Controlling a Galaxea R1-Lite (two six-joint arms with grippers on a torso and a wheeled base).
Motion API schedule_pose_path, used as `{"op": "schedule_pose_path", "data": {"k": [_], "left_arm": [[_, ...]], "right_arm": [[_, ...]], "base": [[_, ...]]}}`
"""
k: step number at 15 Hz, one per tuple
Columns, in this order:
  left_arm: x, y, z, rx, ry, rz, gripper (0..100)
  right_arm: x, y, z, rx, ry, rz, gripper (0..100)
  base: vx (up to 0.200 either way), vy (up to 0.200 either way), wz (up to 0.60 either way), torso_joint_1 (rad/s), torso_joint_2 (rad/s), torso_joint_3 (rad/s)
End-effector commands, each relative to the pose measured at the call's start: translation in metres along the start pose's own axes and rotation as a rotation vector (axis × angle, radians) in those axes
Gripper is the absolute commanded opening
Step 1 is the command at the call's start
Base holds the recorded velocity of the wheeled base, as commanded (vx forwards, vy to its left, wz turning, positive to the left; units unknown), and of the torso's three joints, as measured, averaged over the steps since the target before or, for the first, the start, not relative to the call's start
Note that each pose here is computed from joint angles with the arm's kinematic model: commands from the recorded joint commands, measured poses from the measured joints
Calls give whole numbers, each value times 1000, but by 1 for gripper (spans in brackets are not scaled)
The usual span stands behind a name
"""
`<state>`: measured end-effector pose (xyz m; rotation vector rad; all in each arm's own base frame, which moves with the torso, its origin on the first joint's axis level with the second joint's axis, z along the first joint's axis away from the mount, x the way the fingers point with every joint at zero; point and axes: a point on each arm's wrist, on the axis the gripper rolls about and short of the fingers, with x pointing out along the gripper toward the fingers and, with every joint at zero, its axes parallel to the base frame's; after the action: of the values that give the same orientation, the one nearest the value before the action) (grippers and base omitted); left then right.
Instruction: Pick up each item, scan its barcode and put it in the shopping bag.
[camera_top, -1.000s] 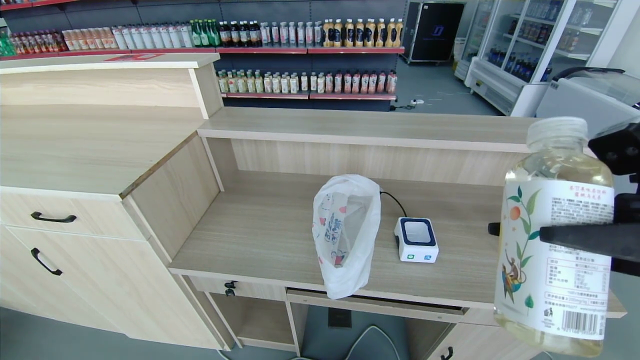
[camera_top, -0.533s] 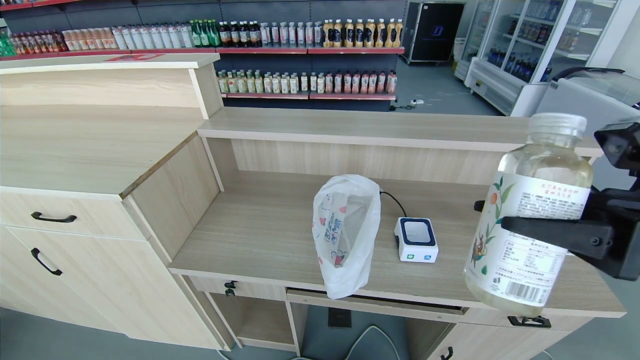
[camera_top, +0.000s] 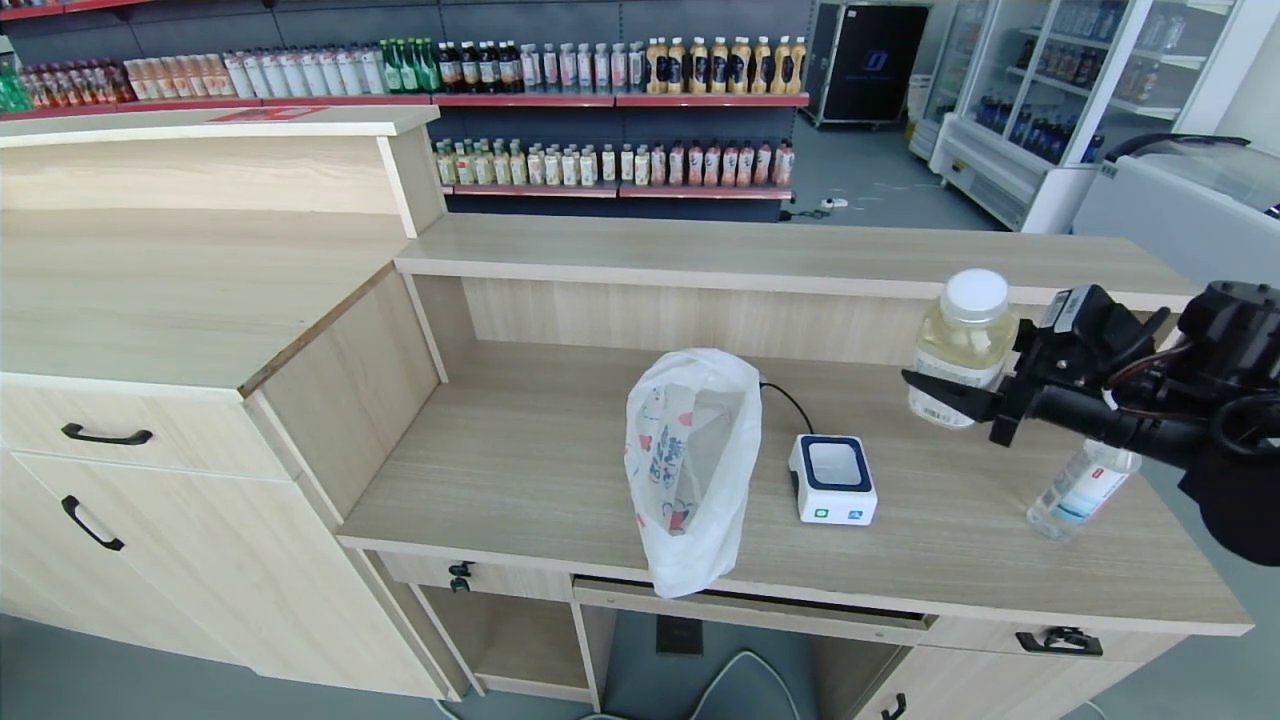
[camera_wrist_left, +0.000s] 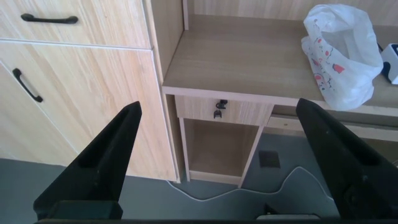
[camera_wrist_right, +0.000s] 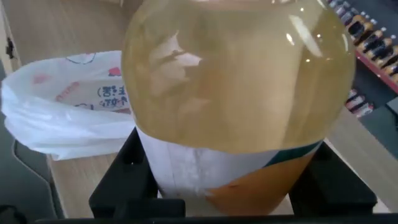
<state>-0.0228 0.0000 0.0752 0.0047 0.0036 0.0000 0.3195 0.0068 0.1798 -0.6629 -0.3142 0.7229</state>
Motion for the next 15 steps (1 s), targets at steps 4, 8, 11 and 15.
{"op": "schedule_pose_path", "data": {"k": [4,8,11,15], "left_arm": [[0,0,0,0,-1,0,100],[0,0,0,0,-1,0,100],[0,0,0,0,-1,0,100],[0,0,0,0,-1,0,100]], "right_arm": [[2,-9,-49,-142,64,-25,0],[-24,-21,-62,-320,60,2,0],[-26,-19,-64,-353,36,52,0],[-18,-17,-86,-375,30,74,0]], "base": [[0,0,0,0,0,0],[0,0,0,0,0,0],[0,0,200,2,1,1],[0,0,450,3,-3,1]]}}
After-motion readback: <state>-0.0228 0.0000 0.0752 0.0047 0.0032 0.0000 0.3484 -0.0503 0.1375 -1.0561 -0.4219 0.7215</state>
